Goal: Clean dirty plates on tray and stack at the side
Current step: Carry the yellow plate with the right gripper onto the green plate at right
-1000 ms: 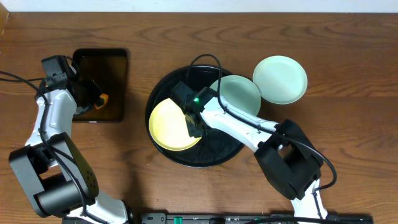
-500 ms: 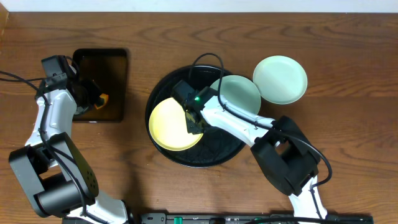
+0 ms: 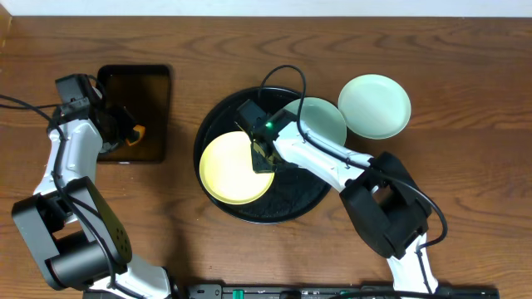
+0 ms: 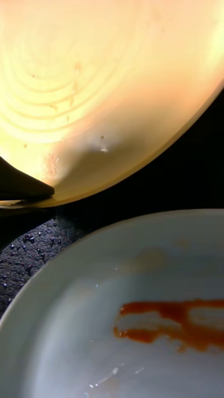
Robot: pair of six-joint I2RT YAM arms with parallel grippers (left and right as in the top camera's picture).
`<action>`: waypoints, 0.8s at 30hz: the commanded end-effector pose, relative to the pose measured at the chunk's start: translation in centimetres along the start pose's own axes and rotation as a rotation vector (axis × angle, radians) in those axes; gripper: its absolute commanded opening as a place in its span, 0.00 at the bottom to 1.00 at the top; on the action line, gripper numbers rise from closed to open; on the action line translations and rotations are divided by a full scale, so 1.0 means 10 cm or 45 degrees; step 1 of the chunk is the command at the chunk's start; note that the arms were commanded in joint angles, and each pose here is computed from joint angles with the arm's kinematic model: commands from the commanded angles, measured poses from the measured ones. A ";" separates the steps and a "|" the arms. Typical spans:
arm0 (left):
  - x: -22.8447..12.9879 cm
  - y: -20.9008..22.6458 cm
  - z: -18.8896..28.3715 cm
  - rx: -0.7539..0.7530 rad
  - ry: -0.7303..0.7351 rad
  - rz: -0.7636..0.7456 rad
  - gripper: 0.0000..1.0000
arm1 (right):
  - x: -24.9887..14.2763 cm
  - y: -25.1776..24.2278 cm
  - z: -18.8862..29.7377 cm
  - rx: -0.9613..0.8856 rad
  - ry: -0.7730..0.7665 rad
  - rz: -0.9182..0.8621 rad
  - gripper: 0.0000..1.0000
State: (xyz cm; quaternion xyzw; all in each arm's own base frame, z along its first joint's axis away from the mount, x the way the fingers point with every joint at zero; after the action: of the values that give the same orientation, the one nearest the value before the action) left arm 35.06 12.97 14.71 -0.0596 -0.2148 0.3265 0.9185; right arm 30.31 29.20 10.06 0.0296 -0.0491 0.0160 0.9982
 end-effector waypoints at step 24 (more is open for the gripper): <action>-0.02 0.00 0.01 -0.009 0.009 0.002 0.08 | 0.84 -1.02 1.10 0.602 -0.109 -0.241 0.01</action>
State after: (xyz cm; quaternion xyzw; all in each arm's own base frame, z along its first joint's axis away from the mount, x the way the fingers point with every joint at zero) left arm 35.05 12.96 14.70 -0.0598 -0.2142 0.3265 0.9186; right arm 36.10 21.79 19.59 0.2262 -0.0725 -0.0459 0.9703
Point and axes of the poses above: each gripper's point midway between its finger pads, its own z axis back along the fingers, its own y axis along the line the jaws close on, x = y × z, the point moved 9 cm from there along z, back along the fingers, and after that the axes turned 3 degrees about -z, right-handed, at the moved point
